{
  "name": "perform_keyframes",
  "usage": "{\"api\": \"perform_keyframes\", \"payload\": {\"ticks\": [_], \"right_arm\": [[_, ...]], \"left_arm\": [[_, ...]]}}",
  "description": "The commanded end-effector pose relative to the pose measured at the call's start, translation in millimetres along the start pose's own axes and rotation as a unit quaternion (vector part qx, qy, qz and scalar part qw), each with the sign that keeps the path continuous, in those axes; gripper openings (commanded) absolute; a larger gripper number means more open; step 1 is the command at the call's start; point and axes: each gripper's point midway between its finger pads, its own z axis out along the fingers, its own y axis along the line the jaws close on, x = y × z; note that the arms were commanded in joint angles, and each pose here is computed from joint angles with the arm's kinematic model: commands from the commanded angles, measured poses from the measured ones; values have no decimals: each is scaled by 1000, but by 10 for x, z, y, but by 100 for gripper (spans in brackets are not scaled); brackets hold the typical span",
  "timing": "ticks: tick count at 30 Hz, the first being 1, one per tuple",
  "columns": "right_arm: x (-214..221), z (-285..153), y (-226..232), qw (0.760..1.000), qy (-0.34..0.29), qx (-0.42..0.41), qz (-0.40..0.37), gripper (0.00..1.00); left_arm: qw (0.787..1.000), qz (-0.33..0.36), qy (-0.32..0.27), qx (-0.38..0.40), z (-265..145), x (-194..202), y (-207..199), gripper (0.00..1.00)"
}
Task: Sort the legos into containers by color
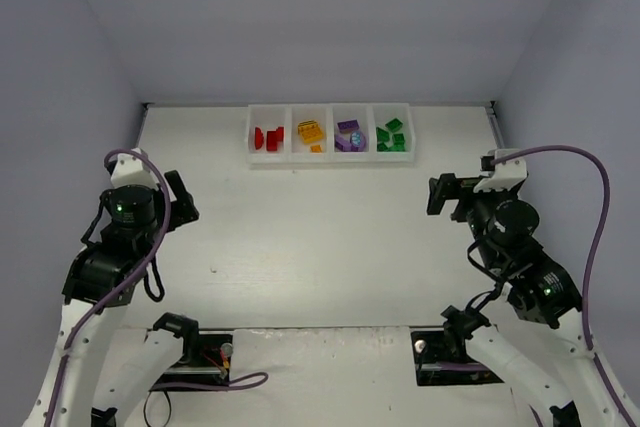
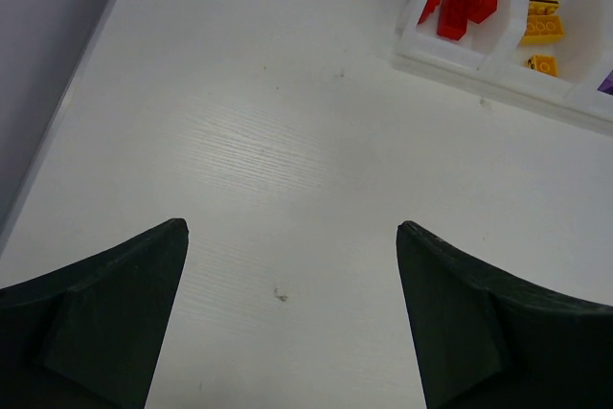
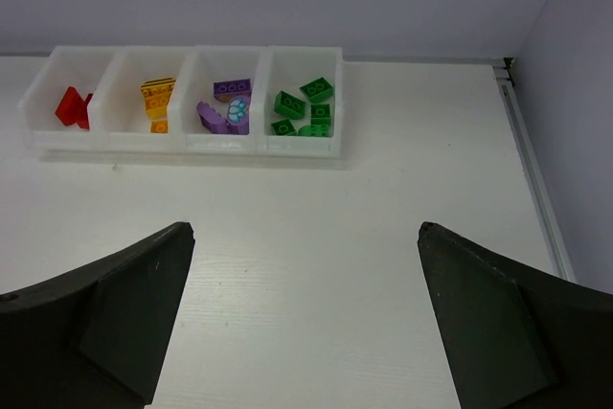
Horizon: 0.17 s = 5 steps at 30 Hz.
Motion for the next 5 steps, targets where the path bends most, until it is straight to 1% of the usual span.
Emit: {"api": "perform_keyframes", "payload": {"ticks": [1, 5], "right_arm": [[-149, 62, 27, 1000, -15, 5, 9, 100], [-97, 85, 64, 1000, -4, -3, 4, 100]], "left_arm": [[999, -27, -15, 17, 43, -156, -130, 83], [999, -28, -5, 24, 32, -86, -141, 83]]}}
